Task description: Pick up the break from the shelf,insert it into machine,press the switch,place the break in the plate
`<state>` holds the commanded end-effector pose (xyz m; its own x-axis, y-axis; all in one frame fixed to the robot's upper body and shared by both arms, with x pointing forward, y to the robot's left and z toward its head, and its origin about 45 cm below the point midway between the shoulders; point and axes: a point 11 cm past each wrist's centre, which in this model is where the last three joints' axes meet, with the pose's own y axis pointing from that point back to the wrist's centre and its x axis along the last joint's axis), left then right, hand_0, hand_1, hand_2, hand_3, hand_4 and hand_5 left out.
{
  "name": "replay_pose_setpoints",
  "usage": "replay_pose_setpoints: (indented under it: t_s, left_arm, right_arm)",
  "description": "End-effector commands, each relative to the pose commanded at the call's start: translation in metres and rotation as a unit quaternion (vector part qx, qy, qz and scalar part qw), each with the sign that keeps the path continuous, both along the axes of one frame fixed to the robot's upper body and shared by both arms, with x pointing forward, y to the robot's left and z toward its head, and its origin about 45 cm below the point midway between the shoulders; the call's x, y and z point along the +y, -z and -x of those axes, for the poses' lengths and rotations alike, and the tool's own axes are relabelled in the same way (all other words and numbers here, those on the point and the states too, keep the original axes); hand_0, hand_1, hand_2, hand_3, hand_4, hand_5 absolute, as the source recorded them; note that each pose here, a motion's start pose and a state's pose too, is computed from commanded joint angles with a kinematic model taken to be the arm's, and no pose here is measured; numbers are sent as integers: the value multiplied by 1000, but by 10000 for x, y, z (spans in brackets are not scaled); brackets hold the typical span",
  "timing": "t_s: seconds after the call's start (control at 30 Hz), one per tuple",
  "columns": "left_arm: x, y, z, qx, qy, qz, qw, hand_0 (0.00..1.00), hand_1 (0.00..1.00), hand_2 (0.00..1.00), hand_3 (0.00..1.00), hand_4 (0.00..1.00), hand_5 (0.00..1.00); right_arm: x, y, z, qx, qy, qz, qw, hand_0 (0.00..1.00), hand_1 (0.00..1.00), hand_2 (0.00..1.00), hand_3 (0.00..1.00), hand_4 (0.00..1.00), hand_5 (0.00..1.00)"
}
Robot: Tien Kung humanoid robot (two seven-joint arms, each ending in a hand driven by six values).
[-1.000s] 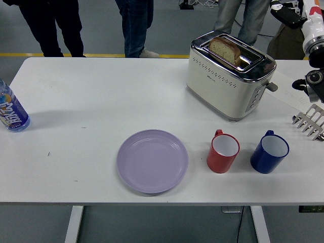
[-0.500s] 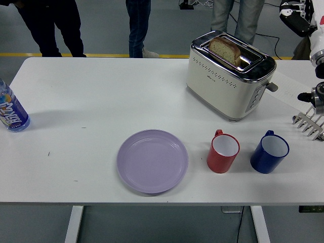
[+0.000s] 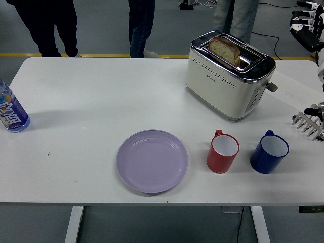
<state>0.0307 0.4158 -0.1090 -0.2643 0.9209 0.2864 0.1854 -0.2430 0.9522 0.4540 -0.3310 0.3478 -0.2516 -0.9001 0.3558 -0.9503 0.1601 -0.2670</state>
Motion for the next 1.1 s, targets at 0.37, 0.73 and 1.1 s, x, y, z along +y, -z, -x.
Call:
replay_pose_setpoints:
  t_s: [0.37,0.73,1.1]
  left_arm:
    - [-11,4,7,1,-1,1,1000,341,455,599,730,595,998]
    - [-19,8,18,1,-1,2,1000,342,454,601,730,593,998]
    - [-17,10,55,6,2,2,1000,343,456,602,730,592,998]
  right_arm:
    - [-133,199,108,8,17,-1,1000,699,633,664,740,484,300]
    - [-238,344,227,11,29,4,999,700,628,656,724,469,278]
    - [-348,522,360,31,39,68,996,564,537,606,718,465,271]
